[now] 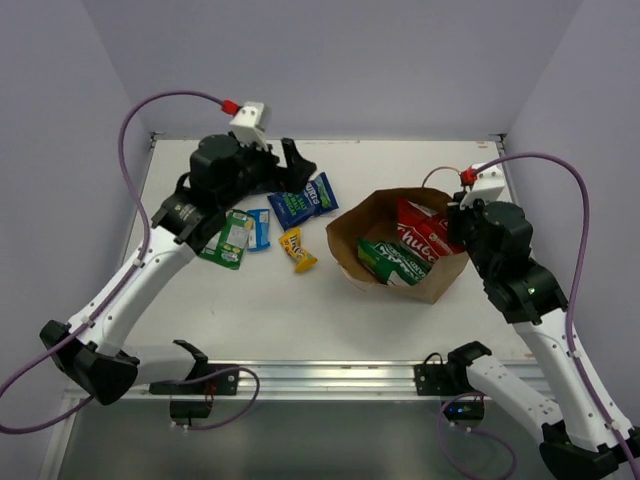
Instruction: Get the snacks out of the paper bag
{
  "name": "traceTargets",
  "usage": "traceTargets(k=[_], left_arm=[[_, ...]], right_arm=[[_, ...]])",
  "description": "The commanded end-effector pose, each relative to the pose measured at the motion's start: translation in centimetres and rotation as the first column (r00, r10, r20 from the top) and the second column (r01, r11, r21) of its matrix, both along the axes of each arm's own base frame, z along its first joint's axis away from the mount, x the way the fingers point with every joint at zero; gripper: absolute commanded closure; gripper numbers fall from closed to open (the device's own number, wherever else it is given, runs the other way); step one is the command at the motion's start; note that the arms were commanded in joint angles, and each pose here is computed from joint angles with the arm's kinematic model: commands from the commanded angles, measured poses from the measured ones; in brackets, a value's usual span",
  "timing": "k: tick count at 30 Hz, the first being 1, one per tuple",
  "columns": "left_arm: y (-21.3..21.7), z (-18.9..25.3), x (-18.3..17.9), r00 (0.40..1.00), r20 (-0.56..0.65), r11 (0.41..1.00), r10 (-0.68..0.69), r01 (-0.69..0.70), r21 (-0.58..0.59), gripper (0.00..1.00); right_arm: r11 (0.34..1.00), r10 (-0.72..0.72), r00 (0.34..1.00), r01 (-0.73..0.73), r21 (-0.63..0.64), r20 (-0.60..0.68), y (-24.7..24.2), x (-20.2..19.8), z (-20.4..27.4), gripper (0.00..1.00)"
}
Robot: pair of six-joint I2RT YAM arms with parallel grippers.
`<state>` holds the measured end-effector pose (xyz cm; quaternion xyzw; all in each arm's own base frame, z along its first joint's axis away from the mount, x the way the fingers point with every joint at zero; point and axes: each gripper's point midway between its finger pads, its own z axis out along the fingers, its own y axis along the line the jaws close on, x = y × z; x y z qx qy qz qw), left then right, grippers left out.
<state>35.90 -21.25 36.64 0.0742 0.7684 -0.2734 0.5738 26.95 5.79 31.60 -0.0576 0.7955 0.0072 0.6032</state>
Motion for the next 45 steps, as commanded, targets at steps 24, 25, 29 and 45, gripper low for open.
traceTargets(k=[24,25,29,45], left_arm=[[-20.6,-14.0,-18.7,0.678,-0.066,0.428,-0.732,0.533,0.73,0.08],[-20.8,-14.5,-18.7,0.673,-0.075,0.412,-0.736,0.533,0.739,0.08],[-21.6,-15.9,-18.1,0.652,-0.09,0.359,-0.753,0.522,0.774,0.1],[-23.3,-20.0,-16.5,0.614,-0.181,0.277,-0.768,0.573,0.771,0.84]], right_arm=[[0.95,0.301,0.941,-0.281,-0.138,0.153,4.5,-0.2,3.2,1.0],[0.948,0.307,0.939,-0.287,-0.139,0.153,4.6,-0.2,3.2,0.99],[0.943,0.32,0.936,-0.3,-0.144,0.146,4.9,-0.3,2.9,0.99],[0.942,0.321,0.937,-0.301,-0.149,0.137,5.2,-0.2,1.9,0.99]])
